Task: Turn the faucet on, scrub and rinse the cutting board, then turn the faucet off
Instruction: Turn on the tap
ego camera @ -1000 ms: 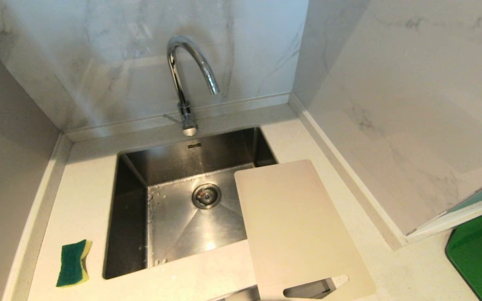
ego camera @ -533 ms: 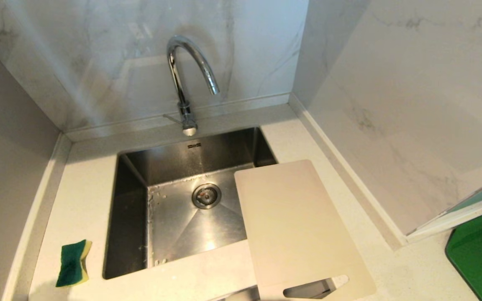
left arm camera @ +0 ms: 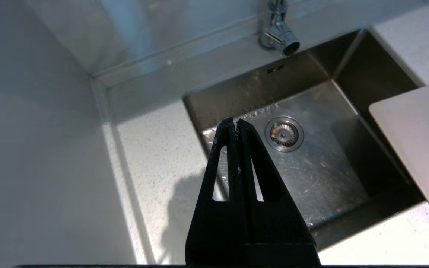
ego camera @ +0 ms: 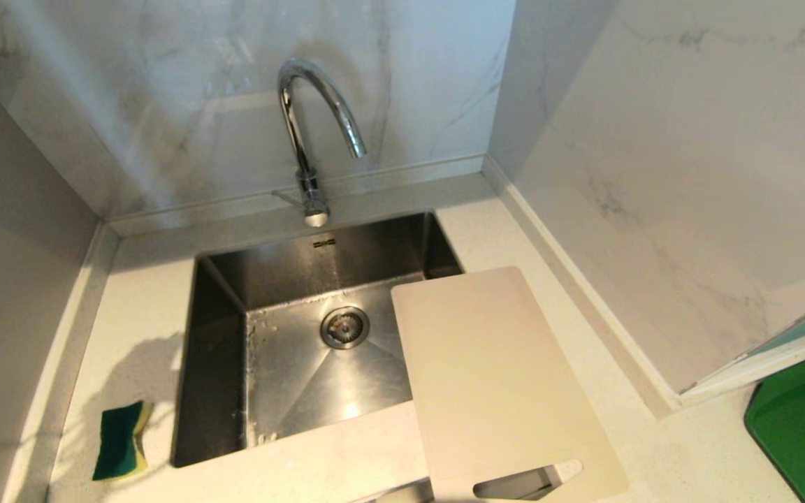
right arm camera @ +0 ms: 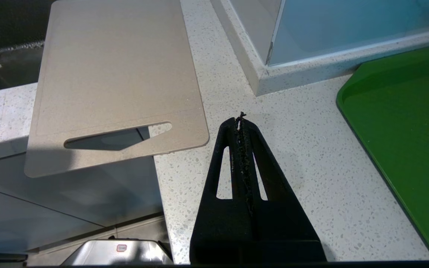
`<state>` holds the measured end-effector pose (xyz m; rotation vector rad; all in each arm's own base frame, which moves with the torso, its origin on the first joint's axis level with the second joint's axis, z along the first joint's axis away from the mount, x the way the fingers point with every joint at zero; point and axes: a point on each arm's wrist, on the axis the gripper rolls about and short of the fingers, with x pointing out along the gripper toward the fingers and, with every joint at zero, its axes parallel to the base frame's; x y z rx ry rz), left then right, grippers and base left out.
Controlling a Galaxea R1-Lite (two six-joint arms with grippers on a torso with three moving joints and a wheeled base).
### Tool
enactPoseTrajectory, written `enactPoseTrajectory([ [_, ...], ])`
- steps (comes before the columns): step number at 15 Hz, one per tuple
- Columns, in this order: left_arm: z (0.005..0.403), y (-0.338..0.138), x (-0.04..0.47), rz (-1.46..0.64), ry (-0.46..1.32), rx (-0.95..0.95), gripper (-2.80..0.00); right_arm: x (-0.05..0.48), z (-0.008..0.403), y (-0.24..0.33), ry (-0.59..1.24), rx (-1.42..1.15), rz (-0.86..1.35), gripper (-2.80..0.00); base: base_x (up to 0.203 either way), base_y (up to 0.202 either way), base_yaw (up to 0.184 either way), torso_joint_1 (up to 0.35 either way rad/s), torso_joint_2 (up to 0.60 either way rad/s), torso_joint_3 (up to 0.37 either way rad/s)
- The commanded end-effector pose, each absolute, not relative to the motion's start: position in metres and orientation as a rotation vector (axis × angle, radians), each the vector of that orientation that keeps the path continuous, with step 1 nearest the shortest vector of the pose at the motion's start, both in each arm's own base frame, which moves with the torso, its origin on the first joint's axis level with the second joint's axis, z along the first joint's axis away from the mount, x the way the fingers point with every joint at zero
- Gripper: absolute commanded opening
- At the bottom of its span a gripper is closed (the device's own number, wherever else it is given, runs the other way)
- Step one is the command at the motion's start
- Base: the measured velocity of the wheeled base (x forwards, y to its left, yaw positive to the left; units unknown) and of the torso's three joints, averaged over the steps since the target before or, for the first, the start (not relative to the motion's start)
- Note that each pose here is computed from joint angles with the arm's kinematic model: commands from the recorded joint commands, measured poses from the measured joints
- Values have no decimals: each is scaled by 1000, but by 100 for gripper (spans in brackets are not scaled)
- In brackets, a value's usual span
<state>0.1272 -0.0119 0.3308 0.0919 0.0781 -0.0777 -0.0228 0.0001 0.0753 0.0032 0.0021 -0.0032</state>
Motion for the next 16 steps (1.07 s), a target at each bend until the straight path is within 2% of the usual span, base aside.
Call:
enactPoseTrajectory([
  [1, 328, -38, 171, -113, 163, 126, -280, -23, 75, 0, 3, 3, -3, -280, 0, 0, 0, 0, 0, 0],
  [7, 324, -88, 242, -89, 235, 196, -280, -23, 75, 0, 3, 3, -3, -280, 0, 0, 0, 0, 0, 0],
  [16, 304, -129, 331, -52, 274, 226, -280, -23, 75, 0, 3, 3, -3, -280, 0, 0, 0, 0, 0, 0],
])
